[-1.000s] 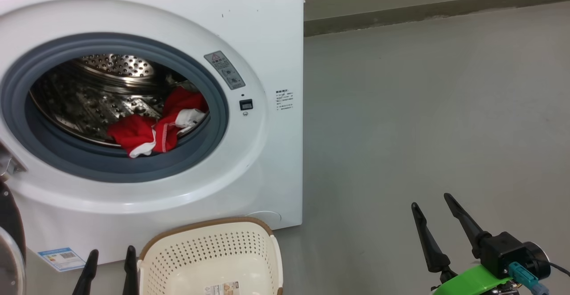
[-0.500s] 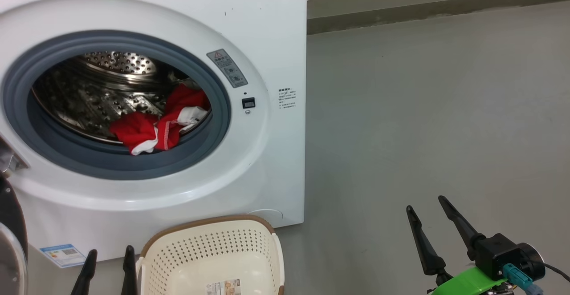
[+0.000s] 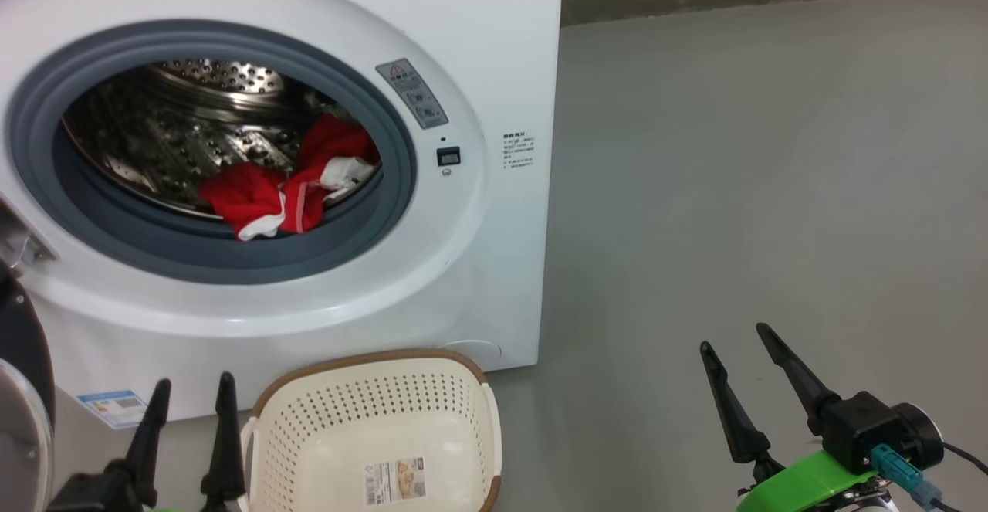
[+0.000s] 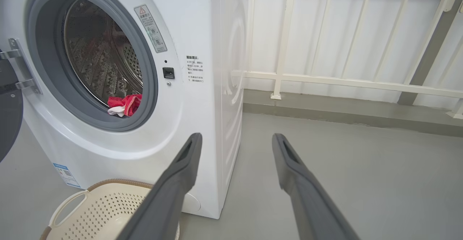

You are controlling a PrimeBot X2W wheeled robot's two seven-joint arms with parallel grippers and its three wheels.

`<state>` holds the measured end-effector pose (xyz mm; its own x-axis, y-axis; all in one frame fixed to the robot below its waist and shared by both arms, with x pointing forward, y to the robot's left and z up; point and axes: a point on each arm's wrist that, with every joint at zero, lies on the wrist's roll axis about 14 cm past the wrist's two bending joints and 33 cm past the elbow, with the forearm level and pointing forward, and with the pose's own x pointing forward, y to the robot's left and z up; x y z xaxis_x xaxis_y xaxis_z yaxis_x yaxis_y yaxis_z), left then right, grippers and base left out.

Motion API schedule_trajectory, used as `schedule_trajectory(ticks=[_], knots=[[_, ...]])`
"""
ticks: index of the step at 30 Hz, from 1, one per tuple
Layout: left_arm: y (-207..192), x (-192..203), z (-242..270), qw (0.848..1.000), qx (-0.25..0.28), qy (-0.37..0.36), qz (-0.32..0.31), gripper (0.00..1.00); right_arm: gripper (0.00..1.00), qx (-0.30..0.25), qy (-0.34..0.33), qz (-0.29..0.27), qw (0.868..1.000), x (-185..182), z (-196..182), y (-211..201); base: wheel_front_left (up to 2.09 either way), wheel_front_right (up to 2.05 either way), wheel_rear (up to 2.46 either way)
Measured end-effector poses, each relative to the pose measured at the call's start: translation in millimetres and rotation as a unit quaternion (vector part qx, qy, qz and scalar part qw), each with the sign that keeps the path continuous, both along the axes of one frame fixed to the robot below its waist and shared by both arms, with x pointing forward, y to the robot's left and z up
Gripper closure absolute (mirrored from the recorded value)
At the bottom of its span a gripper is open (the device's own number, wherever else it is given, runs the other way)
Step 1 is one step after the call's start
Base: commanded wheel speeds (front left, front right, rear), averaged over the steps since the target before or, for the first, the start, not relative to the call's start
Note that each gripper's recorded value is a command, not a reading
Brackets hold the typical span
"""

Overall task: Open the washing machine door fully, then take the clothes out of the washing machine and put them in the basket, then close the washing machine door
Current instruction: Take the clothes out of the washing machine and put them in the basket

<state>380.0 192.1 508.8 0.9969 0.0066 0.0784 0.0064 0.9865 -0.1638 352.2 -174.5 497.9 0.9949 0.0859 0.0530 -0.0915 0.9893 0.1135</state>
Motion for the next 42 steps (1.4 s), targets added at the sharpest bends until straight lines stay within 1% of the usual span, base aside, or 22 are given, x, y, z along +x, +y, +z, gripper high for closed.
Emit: schedule_trajectory(ticks=[4,5,6,14,15,16,21,28,34,38,42], knots=[[-0.3,16.4,1.9,1.0,-0.02,-0.003,0.003,0.0,0.0,-0.004,0.007,0.012,1.0,7.1,-4.2,5.3,0.0,0.0,0.0],[-1.7,27.5,3.2,1.0,-0.02,-0.005,0.001,0.0,0.0,-0.003,0.004,0.017,1.0,14.5,-2.4,7.9,0.0,0.0,0.0],[-1.7,27.5,3.2,1.0,-0.02,-0.005,0.001,0.0,0.0,-0.003,0.004,0.017,1.0,14.5,-2.4,7.9,0.0,0.0,0.0],[-8.8,75.6,0.3,1.0,-0.021,-0.003,-0.006,0.0,0.0,-0.012,0.007,0.026,1.0,43.4,-6.3,7.0,0.0,0.0,0.0],[-8.2,87.7,1.5,1.0,-0.019,-0.006,-0.001,0.0,0.0,-0.013,0.009,0.027,1.0,50.5,-8.4,6.9,0.0,0.0,0.0],[-8.2,87.7,1.5,1.0,-0.019,-0.006,-0.001,0.0,0.0,-0.013,0.009,0.027,1.0,50.5,-8.4,6.9,0.0,0.0,0.0],[-9.9,117.9,5.3,1.0,-0.012,-0.018,0.008,0.0,0.0,-0.015,0.017,0.028,0.999,64.9,-17.2,6.0,0.0,0.0,0.0],[-25.6,161.6,-9.2,1.0,-0.02,-0.004,0.001,0.0,0.0,-0.021,0.023,0.032,0.999,87.8,-27.8,4.3,0.0,0.0,0.0],[-36.2,205.7,-5.3,1.0,-0.014,-0.017,-0.005,0.0,0.0,-0.015,0.046,0.031,0.998,99.0,-50.1,2.3,0.0,0.0,0.0],[-39.6,226.9,-28.1,1.0,-0.007,0.014,0.0,0.0,0.0,-0.016,0.058,0.031,0.998,106.6,-62.5,0.9,0.0,0.0,0.0],[-38.8,249.3,-43.8,0.999,-0.014,0.037,0.009,0.0,0.0,-0.017,0.071,0.03,0.997,112.0,-75.5,-0.8,0.0,0.0,0.0]])
